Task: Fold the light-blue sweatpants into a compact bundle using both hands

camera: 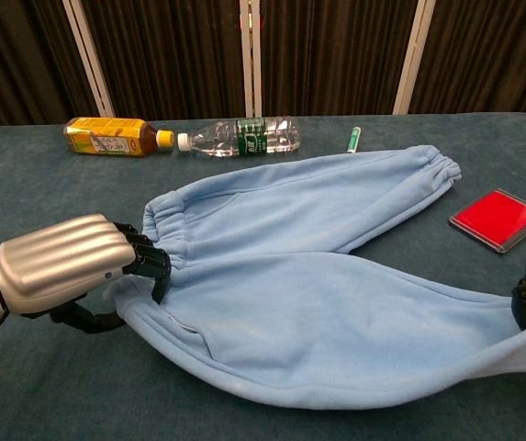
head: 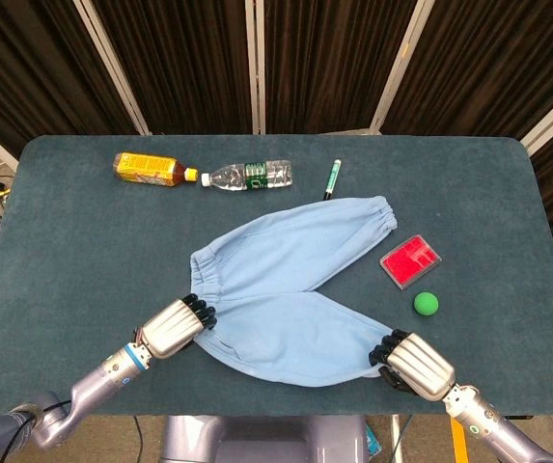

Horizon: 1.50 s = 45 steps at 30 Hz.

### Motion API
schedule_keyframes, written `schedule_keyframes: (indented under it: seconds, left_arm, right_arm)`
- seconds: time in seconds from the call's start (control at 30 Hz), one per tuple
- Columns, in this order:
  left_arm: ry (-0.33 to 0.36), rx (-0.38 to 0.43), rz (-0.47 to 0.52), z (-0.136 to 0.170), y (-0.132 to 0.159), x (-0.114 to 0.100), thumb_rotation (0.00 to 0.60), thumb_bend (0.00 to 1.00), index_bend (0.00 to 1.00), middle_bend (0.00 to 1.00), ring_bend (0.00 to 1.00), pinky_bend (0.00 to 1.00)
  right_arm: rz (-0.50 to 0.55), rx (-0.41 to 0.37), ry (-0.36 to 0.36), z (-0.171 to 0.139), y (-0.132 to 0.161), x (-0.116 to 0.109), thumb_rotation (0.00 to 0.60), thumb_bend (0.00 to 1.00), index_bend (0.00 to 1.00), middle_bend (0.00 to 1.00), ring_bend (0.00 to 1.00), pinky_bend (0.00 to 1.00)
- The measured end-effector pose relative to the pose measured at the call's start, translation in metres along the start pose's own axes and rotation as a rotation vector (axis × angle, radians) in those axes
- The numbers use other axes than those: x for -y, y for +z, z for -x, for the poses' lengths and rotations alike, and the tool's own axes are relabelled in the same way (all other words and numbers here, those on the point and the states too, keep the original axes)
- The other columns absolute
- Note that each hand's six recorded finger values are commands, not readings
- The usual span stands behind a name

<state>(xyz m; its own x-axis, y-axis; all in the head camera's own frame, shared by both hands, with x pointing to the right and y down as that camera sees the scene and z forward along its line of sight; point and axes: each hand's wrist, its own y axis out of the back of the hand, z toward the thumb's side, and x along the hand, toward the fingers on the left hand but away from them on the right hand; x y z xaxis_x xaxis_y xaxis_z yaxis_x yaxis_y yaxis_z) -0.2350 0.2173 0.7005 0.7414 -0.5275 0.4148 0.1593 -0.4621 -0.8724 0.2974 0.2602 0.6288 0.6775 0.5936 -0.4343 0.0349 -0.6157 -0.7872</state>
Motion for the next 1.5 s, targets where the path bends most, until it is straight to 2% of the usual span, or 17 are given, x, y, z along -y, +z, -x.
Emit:
schedule_keyframes:
  seconds: [0.17,0.37,0.73,0.9,1.23,1.4,1.5]
  left_arm:
    - [-0.01,0.006,0.0,0.016,-0.003,-0.008,0.6,0.49,0.68,0.38,0.36,0.35]
    - [-0.035,0.015,0.028,0.061,-0.004,-0.021,0.6,0.49,0.68,0.38,0.36,0.35]
    - [-0.082,0.089,0.068,0.11,0.021,-0.031,0.6,0.49,0.69,0.38,0.36,0.35]
    - [-0.112,0.108,0.109,0.122,0.032,-0.03,0.6,0.49,0.69,0.38,0.36,0.35]
    - [-0.161,0.126,0.216,0.138,0.047,-0.034,0.6,0.49,0.69,0.38,0.36,0.35]
    - [-0.161,0.084,0.238,0.135,0.039,-0.037,0.6,0.48,0.69,0.38,0.36,0.33]
    - [-0.157,0.039,0.259,0.129,0.03,-0.038,0.6,0.48,0.72,0.31,0.31,0.29]
  right_arm:
    - [0.056,-0.003,-0.012,-0.002,0.004,-0.01,0.6,0.55,0.67,0.61,0.5,0.49]
    - [0.124,-0.033,-0.018,-0.008,0.016,-0.03,0.6,0.54,0.67,0.61,0.5,0.49]
    - [0.05,-0.159,0.08,-0.024,0.038,-0.032,0.6,0.55,0.67,0.61,0.5,0.49]
    - [0.018,-0.198,0.113,-0.029,0.049,-0.03,0.6,0.56,0.67,0.61,0.5,0.49]
    - [0.016,-0.25,0.125,-0.037,0.071,-0.035,0.6,0.56,0.67,0.62,0.5,0.49]
    - [0.02,-0.227,0.099,-0.029,0.068,-0.042,0.6,0.56,0.67,0.62,0.5,0.49]
    - [0.018,-0.2,0.076,-0.021,0.064,-0.047,0.6,0.57,0.67,0.62,0.5,0.49]
